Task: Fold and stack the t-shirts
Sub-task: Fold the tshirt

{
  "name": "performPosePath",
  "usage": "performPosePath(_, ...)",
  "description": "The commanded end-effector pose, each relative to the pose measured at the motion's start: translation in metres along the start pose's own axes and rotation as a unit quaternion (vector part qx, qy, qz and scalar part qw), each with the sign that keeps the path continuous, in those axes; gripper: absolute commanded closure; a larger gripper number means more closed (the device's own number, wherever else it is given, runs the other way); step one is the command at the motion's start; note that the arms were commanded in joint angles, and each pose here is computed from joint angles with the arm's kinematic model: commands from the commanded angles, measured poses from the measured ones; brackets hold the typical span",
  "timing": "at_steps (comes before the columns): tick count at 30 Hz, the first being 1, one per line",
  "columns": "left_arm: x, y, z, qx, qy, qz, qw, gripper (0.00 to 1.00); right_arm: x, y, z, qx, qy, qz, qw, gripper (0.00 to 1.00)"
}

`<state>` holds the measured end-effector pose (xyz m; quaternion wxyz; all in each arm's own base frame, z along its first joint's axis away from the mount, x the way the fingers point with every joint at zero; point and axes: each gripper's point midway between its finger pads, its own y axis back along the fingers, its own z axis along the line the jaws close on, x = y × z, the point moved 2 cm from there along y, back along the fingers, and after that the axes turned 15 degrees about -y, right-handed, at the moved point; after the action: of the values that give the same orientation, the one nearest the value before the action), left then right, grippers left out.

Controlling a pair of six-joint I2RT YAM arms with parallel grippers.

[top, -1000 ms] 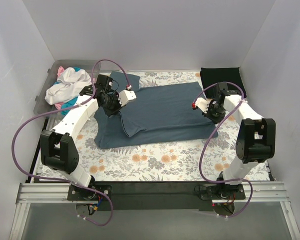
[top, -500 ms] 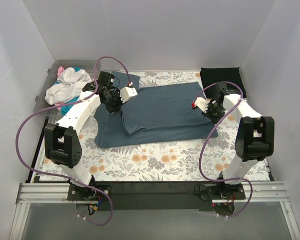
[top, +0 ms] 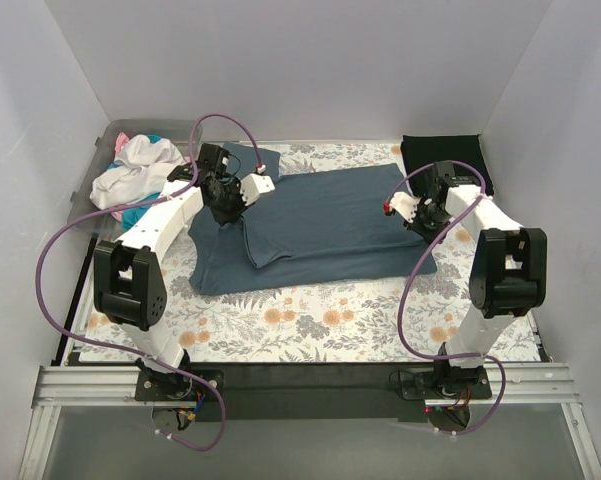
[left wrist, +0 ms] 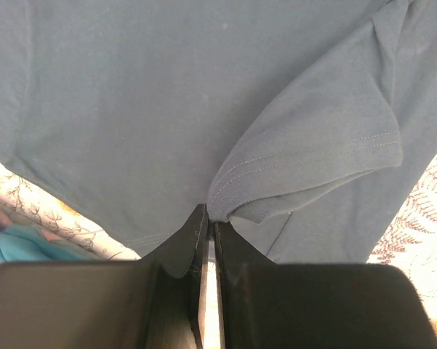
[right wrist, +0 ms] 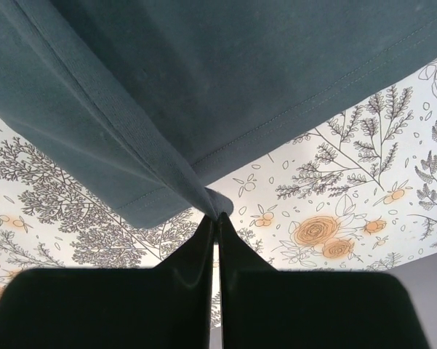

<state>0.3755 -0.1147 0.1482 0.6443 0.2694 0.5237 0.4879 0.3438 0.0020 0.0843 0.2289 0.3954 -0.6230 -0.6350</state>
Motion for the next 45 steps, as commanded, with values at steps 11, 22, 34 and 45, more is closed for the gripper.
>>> performPosePath(11,-0.003,0.006,0.016,-0.030,-0.010,-0.013,0.999,1.00,-0.012,0.000,-0.019,0.016,0.019,-0.007,1.000,0.99)
performPosePath(22,0.009,-0.004,0.025,-0.040,0.053,-0.009,0.998,0.75,-0.016,0.001,-0.028,0.027,-0.008,-0.008,1.000,0.55)
performPosePath(34,0.034,0.044,-0.059,0.058,0.306,-0.057,0.949,0.40,0.014,0.032,0.002,-0.107,-0.237,-0.048,0.964,0.41)
performPosePath(45,0.070,0.035,-0.110,0.050,0.372,0.004,0.927,0.37,0.021,0.006,0.020,-0.180,-0.309,-0.032,0.933,0.42)
